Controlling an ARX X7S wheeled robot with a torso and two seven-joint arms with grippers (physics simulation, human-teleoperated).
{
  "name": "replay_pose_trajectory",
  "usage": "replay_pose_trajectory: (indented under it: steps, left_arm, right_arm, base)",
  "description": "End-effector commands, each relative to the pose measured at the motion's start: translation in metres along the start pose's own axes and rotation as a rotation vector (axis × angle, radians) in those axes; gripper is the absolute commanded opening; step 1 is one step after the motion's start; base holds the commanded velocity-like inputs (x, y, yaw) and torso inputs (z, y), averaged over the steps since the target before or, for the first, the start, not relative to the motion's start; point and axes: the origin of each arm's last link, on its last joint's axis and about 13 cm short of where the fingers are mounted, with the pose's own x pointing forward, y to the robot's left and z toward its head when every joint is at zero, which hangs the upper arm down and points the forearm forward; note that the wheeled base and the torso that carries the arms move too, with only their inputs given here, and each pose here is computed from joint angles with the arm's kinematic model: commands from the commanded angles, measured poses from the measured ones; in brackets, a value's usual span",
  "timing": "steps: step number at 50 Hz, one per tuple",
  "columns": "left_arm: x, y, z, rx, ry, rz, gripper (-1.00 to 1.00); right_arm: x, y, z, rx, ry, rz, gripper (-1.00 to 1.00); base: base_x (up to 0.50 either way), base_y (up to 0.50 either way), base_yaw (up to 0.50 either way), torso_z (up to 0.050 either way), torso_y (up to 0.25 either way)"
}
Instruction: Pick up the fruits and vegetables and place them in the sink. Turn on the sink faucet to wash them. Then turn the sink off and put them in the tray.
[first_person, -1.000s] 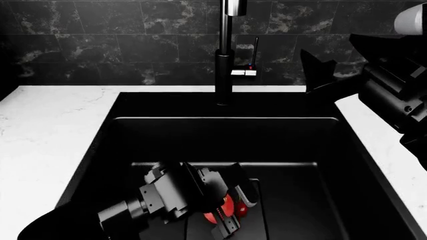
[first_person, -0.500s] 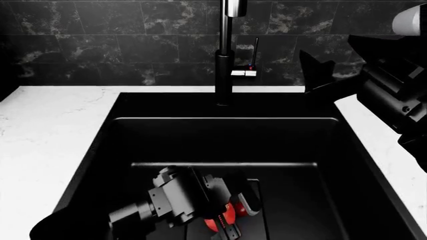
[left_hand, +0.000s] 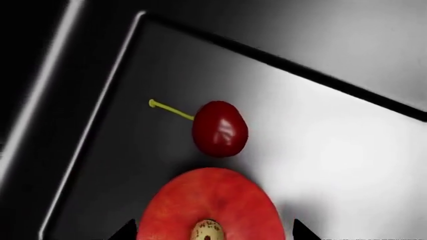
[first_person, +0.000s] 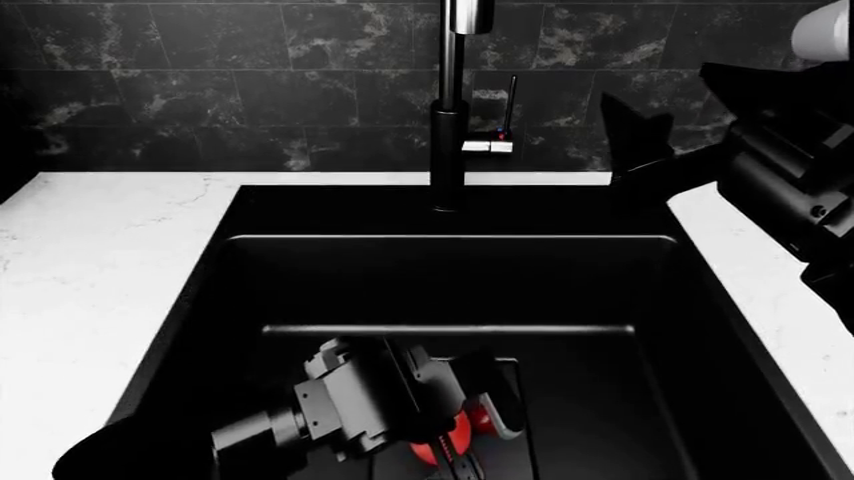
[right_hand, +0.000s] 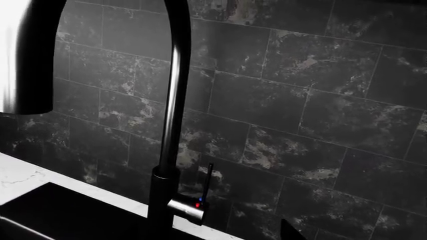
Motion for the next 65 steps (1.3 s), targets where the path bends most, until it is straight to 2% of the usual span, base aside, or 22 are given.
replay_pose_trajectory:
  steps: [1,16,23,31,37,43,47,53,65]
  left_arm:
    - [-0.011,0.000,0.002,0.000,-0.026,0.019,1.00]
    - [-0.045,0.010,0.002,-0.054,-0.144,0.089,1.00]
    - [-0.076,0.013,0.006,-0.119,-0.271,0.161,1.00]
    - [-0.098,0.013,0.008,-0.161,-0.372,0.202,1.00]
    - [-0.112,0.021,0.008,-0.241,-0.461,0.313,1.00]
    - [-0.119,0.035,0.005,-0.331,-0.578,0.502,1.00]
    - [-0.127,0.041,0.001,-0.385,-0.614,0.603,1.00]
    - [-0.130,0.042,-0.010,-0.410,-0.604,0.674,1.00]
    - [-0.158,0.041,-0.030,-0.500,-0.721,0.823,1.00]
  right_arm:
    - [-0.001,0.000,0.004,-0.003,-0.006,0.000,1.00]
    - [0.001,0.001,0.009,-0.005,-0.013,0.001,1.00]
    - [0.006,0.005,0.009,-0.006,-0.025,0.006,1.00]
    - [0.014,0.008,0.011,-0.010,-0.037,0.001,1.00]
    - [0.027,0.008,0.011,-0.015,-0.089,-0.045,1.00]
    - [0.040,0.009,0.010,-0.023,-0.137,-0.088,1.00]
    - [0.047,0.009,0.011,-0.028,-0.147,-0.100,1.00]
    - [0.053,0.011,0.008,-0.025,-0.143,-0.102,1.00]
    - [0.055,0.016,-0.003,-0.032,-0.118,-0.057,1.00]
  base:
    - [0.00,0.00,0.00,0.000,0.000]
    - [0.00,0.00,0.00,0.000,0.000]
    - [0.00,0.00,0.00,0.000,0.000]
    - [0.00,0.00,0.00,0.000,0.000]
    - [0.00,0.00,0.00,0.000,0.000]
    - [0.00,0.00,0.00,0.000,0.000]
    - [0.00,0.00,0.00,0.000,0.000]
    - [0.00,0.00,0.00,0.000,0.000]
    - [0.00,0.00,0.00,0.000,0.000]
